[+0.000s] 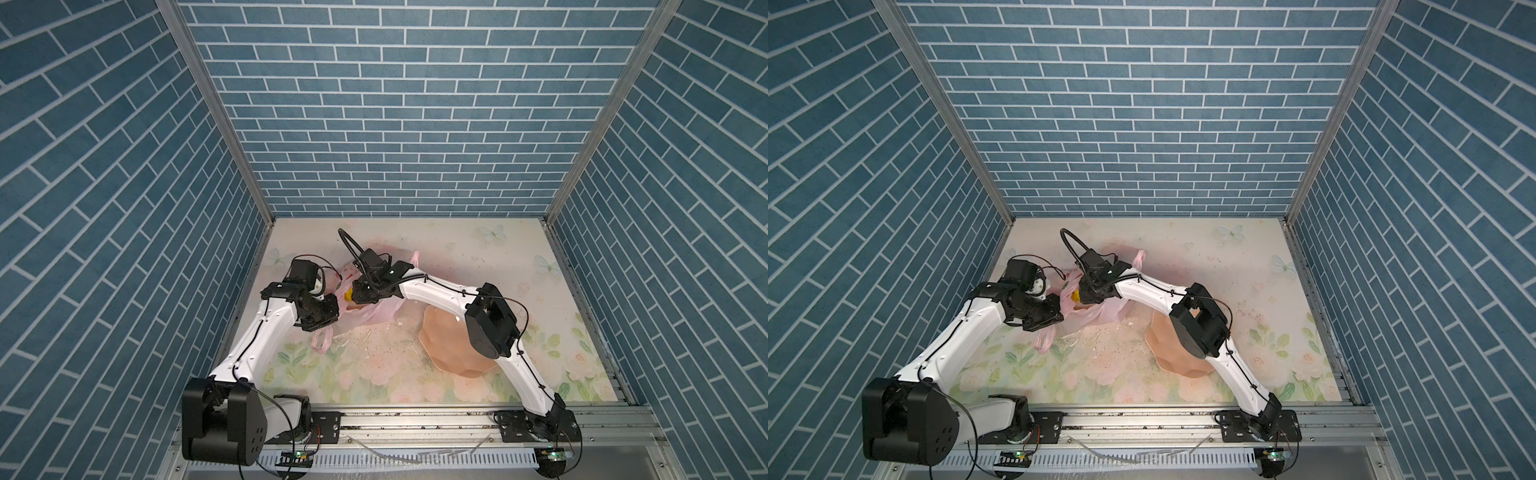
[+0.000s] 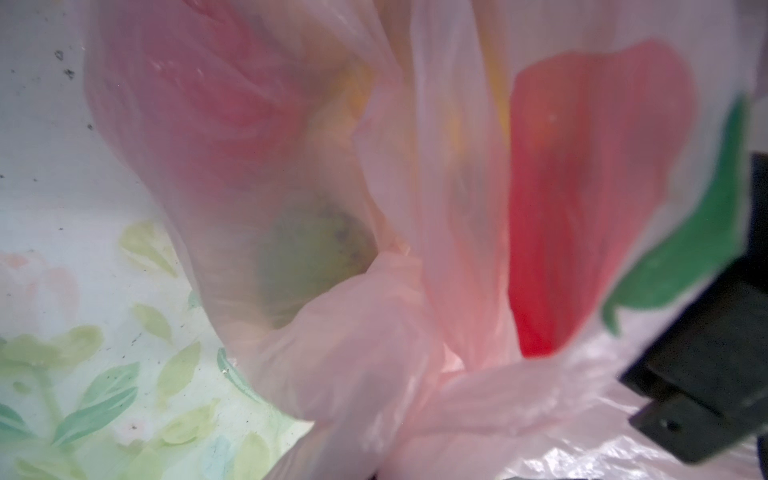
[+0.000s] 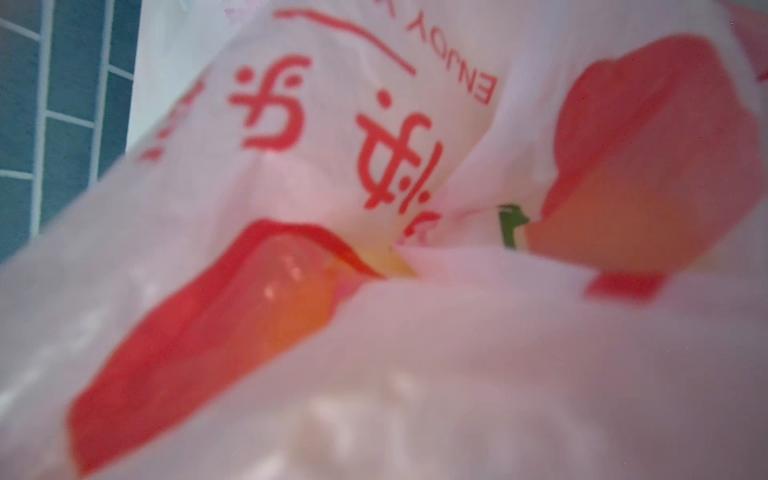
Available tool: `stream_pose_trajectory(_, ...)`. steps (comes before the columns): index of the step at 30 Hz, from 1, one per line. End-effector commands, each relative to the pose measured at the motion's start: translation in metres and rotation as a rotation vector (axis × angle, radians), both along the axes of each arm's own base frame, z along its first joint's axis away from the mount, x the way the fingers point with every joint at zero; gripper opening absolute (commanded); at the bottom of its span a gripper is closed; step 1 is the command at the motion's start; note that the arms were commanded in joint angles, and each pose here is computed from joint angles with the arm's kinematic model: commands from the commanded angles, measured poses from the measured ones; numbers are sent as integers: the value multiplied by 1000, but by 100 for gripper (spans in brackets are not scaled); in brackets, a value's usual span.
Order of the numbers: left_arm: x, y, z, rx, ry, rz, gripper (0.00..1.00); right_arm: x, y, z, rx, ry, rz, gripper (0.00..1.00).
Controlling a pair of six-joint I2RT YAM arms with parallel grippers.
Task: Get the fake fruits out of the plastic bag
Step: 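Close the right gripper on the yellow fruit while the left holds the handle, then lift the yellow fruit up out of the bag with the right gripper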
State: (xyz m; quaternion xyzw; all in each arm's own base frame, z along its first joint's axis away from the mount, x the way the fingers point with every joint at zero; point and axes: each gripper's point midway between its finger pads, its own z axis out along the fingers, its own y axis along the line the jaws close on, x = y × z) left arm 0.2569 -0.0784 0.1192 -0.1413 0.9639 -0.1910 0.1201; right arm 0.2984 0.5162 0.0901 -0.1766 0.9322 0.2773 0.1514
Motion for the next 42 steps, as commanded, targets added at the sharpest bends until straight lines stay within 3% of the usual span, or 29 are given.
stream_pose_trajectory(1,13,7,10,17,-58,56,0,-9,-1,38,38,-12,69,6)
stream_pose_trajectory(7,37,9,22,18,-132,94,0,-23,-15,56,7,-23,140,5)
stream_pose_trajectory(14,56,3,23,-16,-138,80,0,-30,-34,90,-13,-82,191,5)
stream_pose_trajectory(21,58,-1,22,-34,-131,65,0,-29,-46,114,-34,-146,211,5)
stream_pose_trajectory(29,61,-3,18,-41,-129,56,0,-25,-46,169,36,-247,226,4)
stream_pose_trajectory(37,62,-4,14,-46,-123,45,0,0,-59,219,66,-374,177,3)
stream_pose_trajectory(42,61,-4,11,-40,-121,35,0,34,-90,240,14,-466,78,3)
